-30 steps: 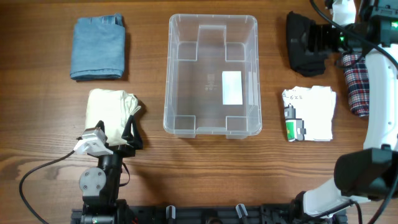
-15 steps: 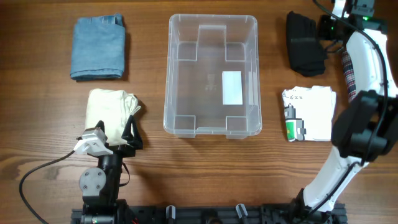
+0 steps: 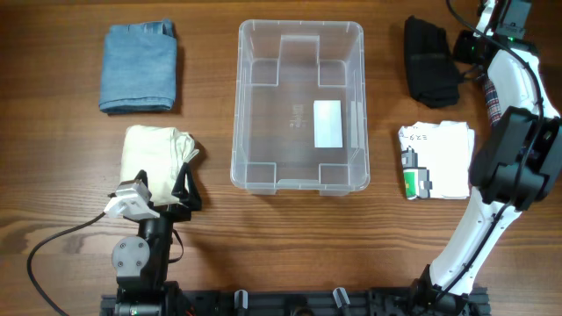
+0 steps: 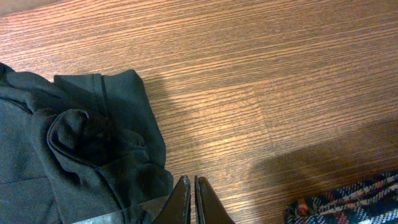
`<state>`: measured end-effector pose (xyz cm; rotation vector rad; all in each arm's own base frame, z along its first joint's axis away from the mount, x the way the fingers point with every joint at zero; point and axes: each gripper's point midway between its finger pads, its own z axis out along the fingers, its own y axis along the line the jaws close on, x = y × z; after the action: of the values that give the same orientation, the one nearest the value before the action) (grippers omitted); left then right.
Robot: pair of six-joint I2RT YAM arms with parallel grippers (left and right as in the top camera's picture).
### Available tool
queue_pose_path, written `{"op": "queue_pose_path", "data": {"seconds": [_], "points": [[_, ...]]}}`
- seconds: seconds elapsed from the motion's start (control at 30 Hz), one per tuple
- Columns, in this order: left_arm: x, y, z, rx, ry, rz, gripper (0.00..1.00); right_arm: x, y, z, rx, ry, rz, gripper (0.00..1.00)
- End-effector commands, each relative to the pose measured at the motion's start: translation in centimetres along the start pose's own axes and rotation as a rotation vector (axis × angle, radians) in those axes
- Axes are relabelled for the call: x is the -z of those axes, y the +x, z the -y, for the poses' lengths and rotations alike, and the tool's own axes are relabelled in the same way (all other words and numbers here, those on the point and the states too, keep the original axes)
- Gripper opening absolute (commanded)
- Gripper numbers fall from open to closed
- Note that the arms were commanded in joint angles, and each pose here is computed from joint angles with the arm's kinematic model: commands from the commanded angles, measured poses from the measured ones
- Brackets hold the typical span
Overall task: Pack container
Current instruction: 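Reach the right gripper up to the folded black garment, then close the right gripper on the black garment's edge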
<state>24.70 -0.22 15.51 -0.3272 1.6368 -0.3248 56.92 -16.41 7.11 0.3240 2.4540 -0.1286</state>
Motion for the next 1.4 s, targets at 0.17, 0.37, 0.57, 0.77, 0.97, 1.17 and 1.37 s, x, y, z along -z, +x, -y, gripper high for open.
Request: {"op": "queue_pose_path", "data": {"seconds": [0.17, 0.37, 0.57, 0.77, 0.97, 1.17, 1.37], "points": [[0.0, 0.3, -0.1, -0.019, 0.002, -0.008, 1.00, -2.2, 2.7, -0.7, -0.028, -0.056, -0.082, 0.04], [0.0, 0.3, -0.1, -0.019, 0.002, -0.008, 1.00, -2.6, 5.5, -1.4, -0.036, -0.093, -0.184, 0.04], [0.0, 0.3, -0.1, -0.019, 0.002, -0.008, 1.00, -1.8, 7.3, -4.1, -0.140, -0.233, -0.276, 0.04], [0.0, 0.3, -0.1, -0.019, 0.002, -0.008, 1.00, -0.8, 6.3, -4.0, -0.160, -0.231, -0.255, 0.17], [0.0, 0.3, -0.1, -0.019, 0.002, -0.008, 1.00, 0.9, 4.5, -3.1, -0.175, -0.245, -0.212, 0.85], [0.0, 0.3, -0.1, -0.019, 0.002, -0.008, 1.00, 4.6, 2.2, -5.1, -0.304, -0.623, -0.175, 0.89], [0.0, 0.3, -0.1, -0.019, 0.002, -0.008, 1.00, 5.2, 2.3, -7.1, -0.386, -0.701, -0.217, 0.98]]}}
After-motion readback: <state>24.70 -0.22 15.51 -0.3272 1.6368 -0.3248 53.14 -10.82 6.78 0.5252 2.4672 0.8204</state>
